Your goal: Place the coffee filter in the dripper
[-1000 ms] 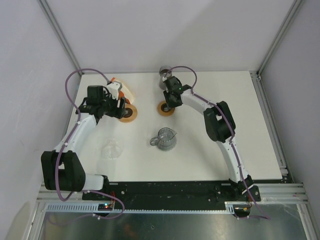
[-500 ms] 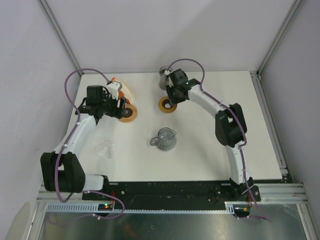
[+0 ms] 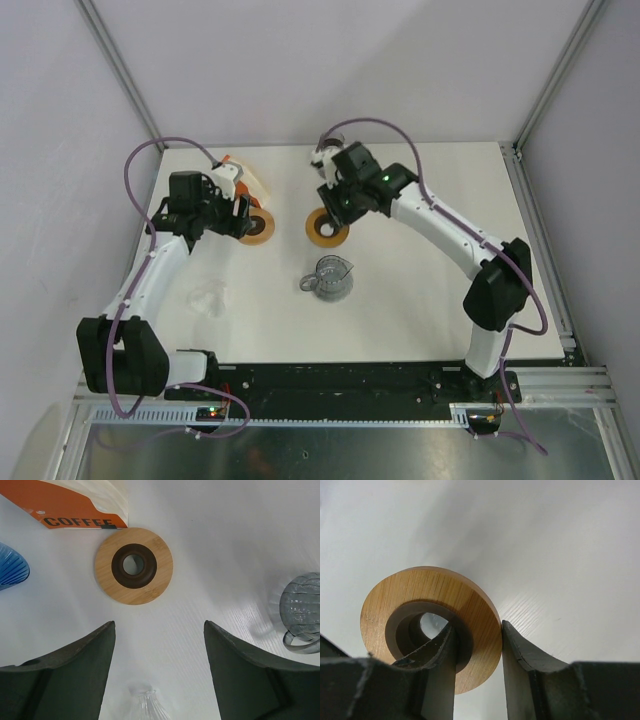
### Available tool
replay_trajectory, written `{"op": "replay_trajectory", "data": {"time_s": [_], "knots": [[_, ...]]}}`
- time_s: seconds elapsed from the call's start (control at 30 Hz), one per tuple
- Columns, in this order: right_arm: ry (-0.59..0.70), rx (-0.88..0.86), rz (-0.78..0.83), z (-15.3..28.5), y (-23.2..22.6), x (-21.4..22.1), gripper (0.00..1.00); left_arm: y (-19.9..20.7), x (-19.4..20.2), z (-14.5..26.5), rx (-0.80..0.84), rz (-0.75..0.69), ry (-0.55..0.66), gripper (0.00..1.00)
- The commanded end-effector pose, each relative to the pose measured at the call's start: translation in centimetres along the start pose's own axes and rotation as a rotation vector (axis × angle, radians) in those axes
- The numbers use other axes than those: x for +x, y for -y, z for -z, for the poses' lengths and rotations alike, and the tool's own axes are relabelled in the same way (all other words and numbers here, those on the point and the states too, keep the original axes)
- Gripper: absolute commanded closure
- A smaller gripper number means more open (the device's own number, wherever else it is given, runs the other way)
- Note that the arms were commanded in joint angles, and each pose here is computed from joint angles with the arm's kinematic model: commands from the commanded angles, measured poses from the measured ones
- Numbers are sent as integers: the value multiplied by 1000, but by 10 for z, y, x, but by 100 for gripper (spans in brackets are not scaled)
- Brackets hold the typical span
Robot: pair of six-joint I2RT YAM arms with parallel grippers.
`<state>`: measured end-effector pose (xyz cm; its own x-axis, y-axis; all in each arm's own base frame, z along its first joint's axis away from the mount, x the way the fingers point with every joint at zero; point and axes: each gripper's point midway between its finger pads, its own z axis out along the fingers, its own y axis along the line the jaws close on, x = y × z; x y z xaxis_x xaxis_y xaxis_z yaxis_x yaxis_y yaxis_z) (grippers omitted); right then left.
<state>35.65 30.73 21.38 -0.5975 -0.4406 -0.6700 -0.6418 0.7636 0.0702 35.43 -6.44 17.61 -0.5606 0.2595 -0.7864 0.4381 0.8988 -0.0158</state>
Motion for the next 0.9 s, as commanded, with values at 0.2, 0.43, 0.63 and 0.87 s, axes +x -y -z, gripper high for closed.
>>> {"op": "replay_trajectory", "data": {"time_s": [0.2, 0.43, 0.63, 0.87], "knots": [[-165, -60, 113, -6, -31, 62, 97, 8, -6, 12, 26, -28, 35, 24], [-211, -55, 153, -27, -41, 79, 94, 6, -3, 11, 20, -26, 27, 24], [-194, -64, 173, -33, -45, 78, 88, 6, -2, 10, 20, -25, 23, 24], [-200, -65, 183, -43, -44, 85, 84, 6, -2, 10, 20, -25, 22, 24]]}}
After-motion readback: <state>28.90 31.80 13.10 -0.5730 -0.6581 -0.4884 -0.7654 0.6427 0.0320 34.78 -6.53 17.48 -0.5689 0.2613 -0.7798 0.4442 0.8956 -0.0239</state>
